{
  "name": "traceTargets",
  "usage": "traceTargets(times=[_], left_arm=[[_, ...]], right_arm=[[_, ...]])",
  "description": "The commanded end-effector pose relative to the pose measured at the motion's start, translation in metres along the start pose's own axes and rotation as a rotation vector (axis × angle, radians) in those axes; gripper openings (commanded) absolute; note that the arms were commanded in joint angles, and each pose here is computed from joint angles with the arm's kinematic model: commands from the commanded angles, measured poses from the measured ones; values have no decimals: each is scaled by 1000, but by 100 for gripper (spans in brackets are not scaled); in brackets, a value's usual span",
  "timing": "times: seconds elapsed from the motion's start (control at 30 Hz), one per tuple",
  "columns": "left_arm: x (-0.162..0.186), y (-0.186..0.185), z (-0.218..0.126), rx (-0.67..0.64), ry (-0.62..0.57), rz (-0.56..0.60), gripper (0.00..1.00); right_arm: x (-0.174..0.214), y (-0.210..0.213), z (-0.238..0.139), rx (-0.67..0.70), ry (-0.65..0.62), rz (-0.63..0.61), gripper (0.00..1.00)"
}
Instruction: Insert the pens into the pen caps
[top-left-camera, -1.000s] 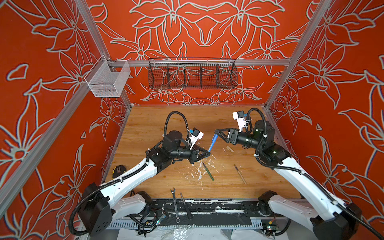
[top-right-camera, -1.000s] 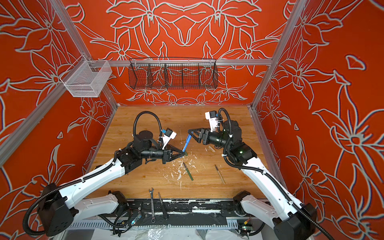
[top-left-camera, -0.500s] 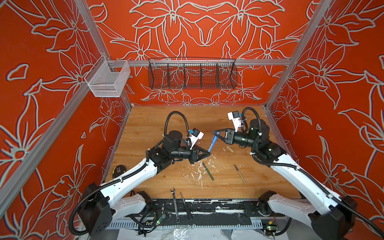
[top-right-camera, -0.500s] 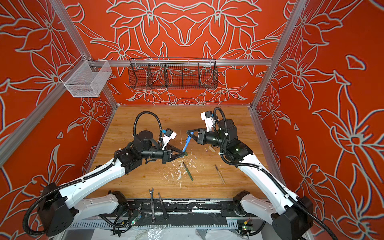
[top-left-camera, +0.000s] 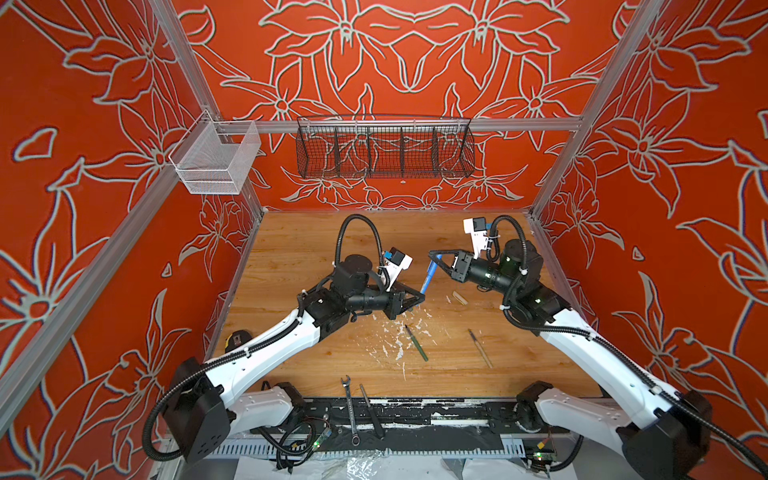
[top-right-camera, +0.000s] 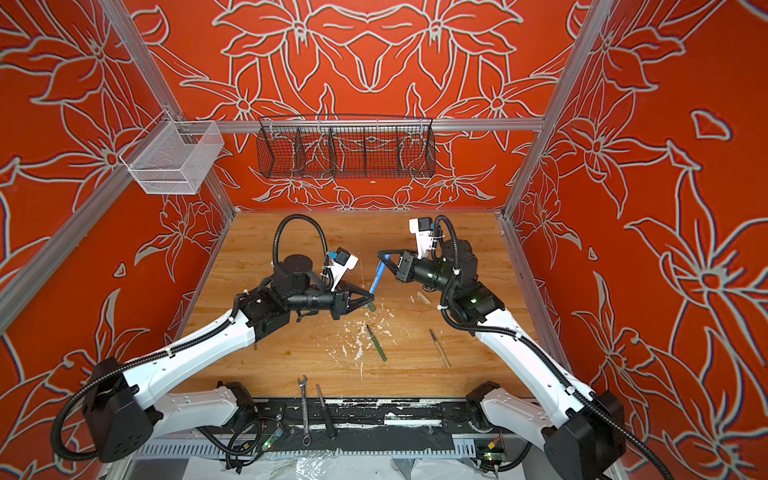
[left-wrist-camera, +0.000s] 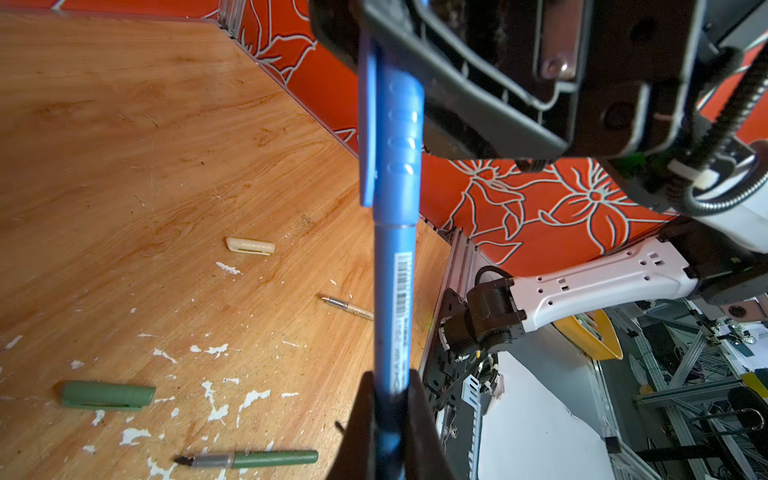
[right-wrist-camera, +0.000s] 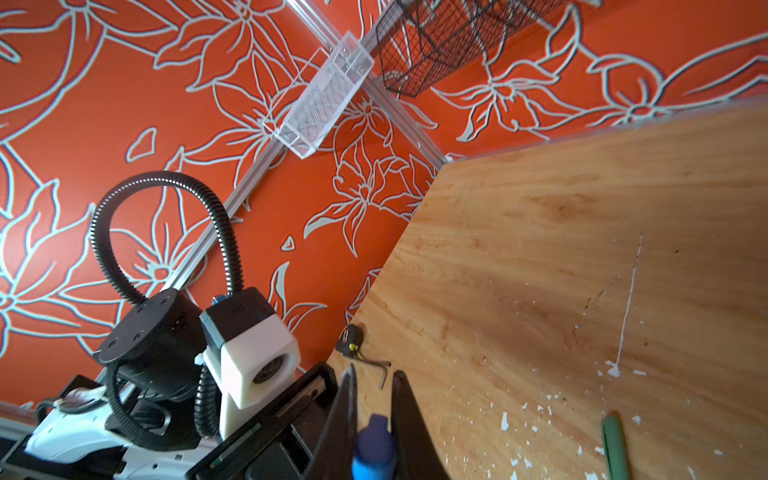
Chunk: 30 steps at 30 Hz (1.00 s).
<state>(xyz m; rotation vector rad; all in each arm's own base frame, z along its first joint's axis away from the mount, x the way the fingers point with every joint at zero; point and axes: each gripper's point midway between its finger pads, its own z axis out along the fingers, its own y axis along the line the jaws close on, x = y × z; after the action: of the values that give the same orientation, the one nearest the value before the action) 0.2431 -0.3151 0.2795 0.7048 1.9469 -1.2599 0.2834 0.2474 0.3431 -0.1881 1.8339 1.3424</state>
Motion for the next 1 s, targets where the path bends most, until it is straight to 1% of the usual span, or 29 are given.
traceTargets(times=[0.0, 0.17, 0.33, 0.73, 0.97], left_arm=[[-99, -26, -16, 18, -294, 176, 0], [-132, -21, -25, 17, -359, 182, 0], [-149, -15, -35, 4, -401, 182, 0], [-169, -1, -38, 18, -474, 156, 0], [-167, 8, -38, 13, -481, 130, 0]], right_arm=[[64, -12, 6, 2, 201, 106, 0], [79, -20, 4, 28, 215, 138, 0], [89, -26, 2, 43, 225, 166, 0], [105, -19, 7, 18, 242, 207, 0], [111, -21, 8, 32, 250, 208, 0]])
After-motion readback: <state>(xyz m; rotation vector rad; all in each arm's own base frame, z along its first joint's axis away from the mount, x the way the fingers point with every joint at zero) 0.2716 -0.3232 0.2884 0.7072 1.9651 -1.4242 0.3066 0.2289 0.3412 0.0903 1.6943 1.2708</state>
